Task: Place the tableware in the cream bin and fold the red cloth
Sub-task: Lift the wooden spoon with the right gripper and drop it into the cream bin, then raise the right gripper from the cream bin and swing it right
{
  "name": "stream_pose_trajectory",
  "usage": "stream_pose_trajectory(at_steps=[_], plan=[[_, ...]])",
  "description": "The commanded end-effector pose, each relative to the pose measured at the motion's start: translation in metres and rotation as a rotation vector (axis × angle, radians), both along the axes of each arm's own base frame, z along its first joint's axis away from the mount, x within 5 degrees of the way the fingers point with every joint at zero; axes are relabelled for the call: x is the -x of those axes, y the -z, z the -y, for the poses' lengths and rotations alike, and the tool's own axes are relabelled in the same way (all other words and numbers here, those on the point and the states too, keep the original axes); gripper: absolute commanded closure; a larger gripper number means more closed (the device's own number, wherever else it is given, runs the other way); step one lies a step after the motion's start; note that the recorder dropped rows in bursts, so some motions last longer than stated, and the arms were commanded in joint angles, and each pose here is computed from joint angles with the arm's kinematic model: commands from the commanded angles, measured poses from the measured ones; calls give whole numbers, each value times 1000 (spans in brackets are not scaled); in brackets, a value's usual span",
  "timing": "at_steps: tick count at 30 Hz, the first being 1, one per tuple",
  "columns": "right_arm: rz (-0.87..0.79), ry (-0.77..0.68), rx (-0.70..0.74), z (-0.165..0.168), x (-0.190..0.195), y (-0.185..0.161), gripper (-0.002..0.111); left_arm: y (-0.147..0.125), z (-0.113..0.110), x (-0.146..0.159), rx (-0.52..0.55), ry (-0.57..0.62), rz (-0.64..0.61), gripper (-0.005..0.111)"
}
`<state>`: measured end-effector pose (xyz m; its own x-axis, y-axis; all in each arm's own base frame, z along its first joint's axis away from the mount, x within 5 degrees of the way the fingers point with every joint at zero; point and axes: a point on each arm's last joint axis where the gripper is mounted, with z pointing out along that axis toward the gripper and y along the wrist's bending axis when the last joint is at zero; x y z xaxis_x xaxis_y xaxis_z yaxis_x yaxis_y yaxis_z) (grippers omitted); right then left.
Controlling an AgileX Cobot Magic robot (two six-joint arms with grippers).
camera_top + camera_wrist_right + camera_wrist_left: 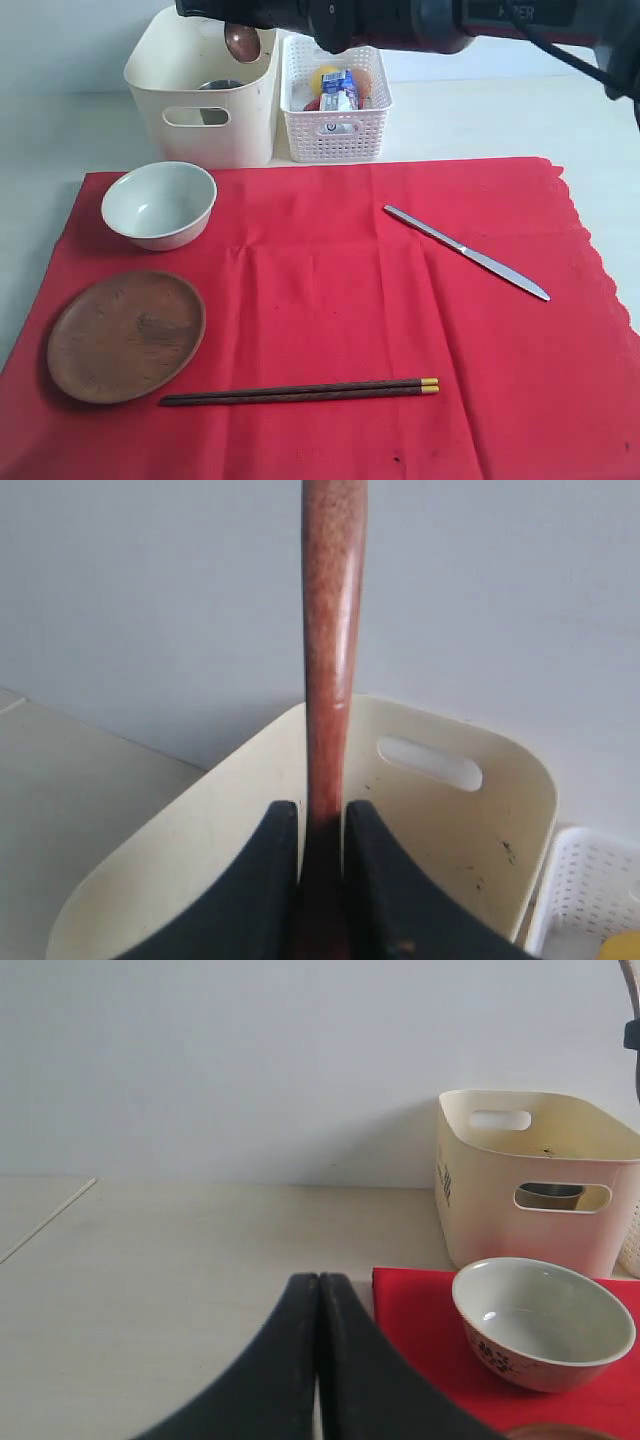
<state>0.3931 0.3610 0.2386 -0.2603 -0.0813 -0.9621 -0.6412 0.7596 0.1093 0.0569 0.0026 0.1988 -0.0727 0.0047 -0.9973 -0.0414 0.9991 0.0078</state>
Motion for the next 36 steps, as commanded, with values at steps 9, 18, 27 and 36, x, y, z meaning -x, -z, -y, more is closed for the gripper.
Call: stream_pose_trajectory(at_steps=[9, 18, 27, 36], plan=[[57, 9, -31, -15, -18, 21, 108, -1, 0, 0, 5, -2, 7, 107], [56, 10, -30, -27, -31, 50, 108, -1, 0, 0, 5, -2, 7, 107], [49, 12, -26, -29, -33, 61, 108, -1, 0, 0, 5, -2, 7, 107], [44, 0, -22, -33, -29, 63, 108, -1, 0, 0, 5, -2, 7, 107]])
